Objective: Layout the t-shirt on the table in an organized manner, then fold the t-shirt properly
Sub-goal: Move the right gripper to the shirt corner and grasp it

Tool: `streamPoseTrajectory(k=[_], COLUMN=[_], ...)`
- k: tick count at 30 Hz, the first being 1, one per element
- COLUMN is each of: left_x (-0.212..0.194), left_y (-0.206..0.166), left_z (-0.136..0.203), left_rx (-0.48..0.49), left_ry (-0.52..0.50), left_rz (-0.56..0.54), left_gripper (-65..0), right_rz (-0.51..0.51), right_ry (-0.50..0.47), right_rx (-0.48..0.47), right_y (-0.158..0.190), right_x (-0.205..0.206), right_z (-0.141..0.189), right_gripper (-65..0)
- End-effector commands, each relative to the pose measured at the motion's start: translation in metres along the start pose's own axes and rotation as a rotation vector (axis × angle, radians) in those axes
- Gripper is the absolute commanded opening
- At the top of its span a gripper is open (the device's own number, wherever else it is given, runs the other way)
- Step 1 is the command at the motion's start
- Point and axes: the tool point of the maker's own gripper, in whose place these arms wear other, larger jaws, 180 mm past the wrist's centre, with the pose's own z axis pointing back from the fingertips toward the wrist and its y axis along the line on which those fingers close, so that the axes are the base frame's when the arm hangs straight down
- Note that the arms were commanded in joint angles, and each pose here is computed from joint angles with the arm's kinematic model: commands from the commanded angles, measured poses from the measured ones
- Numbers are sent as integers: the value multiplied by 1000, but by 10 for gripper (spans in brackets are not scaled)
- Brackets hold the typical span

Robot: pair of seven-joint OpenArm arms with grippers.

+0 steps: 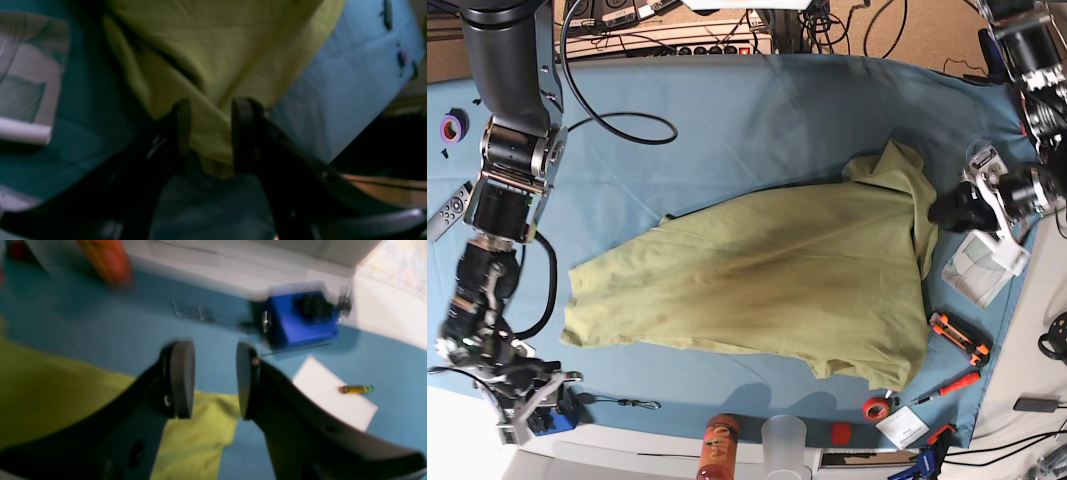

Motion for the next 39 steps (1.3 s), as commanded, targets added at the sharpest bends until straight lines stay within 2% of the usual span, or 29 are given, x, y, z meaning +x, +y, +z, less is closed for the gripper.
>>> streamPoseTrajectory(k=[1, 4, 7, 11, 14, 21, 29, 33, 39], left_x=[11, -4, -16, -40, -60, -80, -75, -75, -75], left_y=[-8, -23, -31, -29, -27, -28, -28, -28, -28], left_z=[7, 12, 13, 14, 17, 20, 19, 19, 19], left_rx=[4, 41, 74, 111, 127, 136, 135, 136, 135], left_ry=[-28, 14, 29, 78, 130, 172, 144, 144, 144], left_rz=[-54, -114, -137, -115, -93, -52, -55, -55, -56], left_gripper=[-432, -432, -432, -432, -432, -432, -432, -432, -432], right_rz=[8, 6, -25, -88, -91, -145, -121, -50, 100], right_ry=[-62, -12, 8, 115, 209, 312, 310, 375, 468], right_rx=[11, 76, 99, 123, 155, 194, 203, 188, 258], right_y=[-4, 5, 5, 10, 24, 49, 82, 101, 145], right_x=[24, 5, -24, -90, -141, -218, -232, -242, -258], right_z=[18, 40, 51, 49, 50, 58, 41, 31, 23], right_gripper=[-435, -435, -435, -435, -435, -435, -436, -436, -436])
